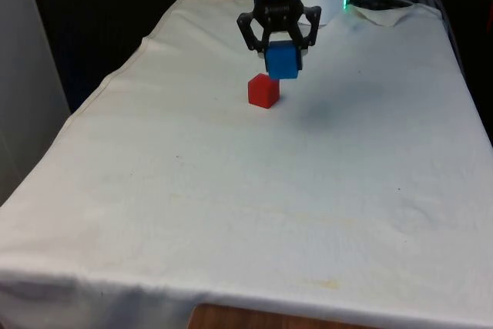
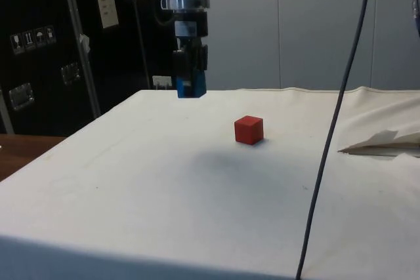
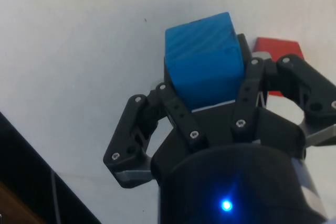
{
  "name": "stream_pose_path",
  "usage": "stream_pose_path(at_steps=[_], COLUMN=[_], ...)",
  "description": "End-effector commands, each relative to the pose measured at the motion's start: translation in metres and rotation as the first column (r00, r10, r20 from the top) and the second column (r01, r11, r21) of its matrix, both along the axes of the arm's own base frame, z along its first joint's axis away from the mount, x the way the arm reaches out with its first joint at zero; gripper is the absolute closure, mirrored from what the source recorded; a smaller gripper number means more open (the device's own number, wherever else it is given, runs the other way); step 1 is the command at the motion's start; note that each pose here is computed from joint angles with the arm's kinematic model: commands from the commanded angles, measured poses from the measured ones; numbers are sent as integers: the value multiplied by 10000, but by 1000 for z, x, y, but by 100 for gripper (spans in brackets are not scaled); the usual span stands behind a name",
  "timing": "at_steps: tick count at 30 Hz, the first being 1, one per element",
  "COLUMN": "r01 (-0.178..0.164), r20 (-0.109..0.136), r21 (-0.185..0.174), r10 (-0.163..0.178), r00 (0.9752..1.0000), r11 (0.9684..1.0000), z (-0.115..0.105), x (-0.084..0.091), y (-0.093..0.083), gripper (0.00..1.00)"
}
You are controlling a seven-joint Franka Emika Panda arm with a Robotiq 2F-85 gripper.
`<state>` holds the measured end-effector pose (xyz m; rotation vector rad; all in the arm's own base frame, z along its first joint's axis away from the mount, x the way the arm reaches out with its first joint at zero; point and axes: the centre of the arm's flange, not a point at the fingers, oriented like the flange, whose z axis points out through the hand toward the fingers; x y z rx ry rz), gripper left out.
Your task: Stack the two cubes.
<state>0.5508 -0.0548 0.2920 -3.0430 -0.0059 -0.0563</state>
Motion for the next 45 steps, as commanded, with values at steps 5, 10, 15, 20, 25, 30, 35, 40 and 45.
stream_pose_path(at_steps=[5, 10, 15, 20, 25, 30, 35, 40, 45], r01=[-57, -101, -152, -201, -223, -261, -301, -351, -407], r20=[142, 174, 188, 235, 269, 263, 464, 417, 386], r21=[-58, -77, -84, -110, -113, -7, -93, -50, -174], r10=[58, 103, 153, 203, 226, 261, 305, 353, 413], r00=[9999, 9998, 9997, 9995, 9994, 9993, 9985, 9985, 9984], r11=[10000, 9999, 9998, 9997, 9997, 9997, 9995, 9994, 9990], z=[2, 3, 3, 4, 4, 2, -1, -5, -14], x=[-15, -27, -39, -53, -63, -72, -86, -91, -97], y=[0, 0, -1, -1, -1, 1, 0, -2, -12], gripper=[100, 100, 100, 100, 100, 100, 100, 100, 100])
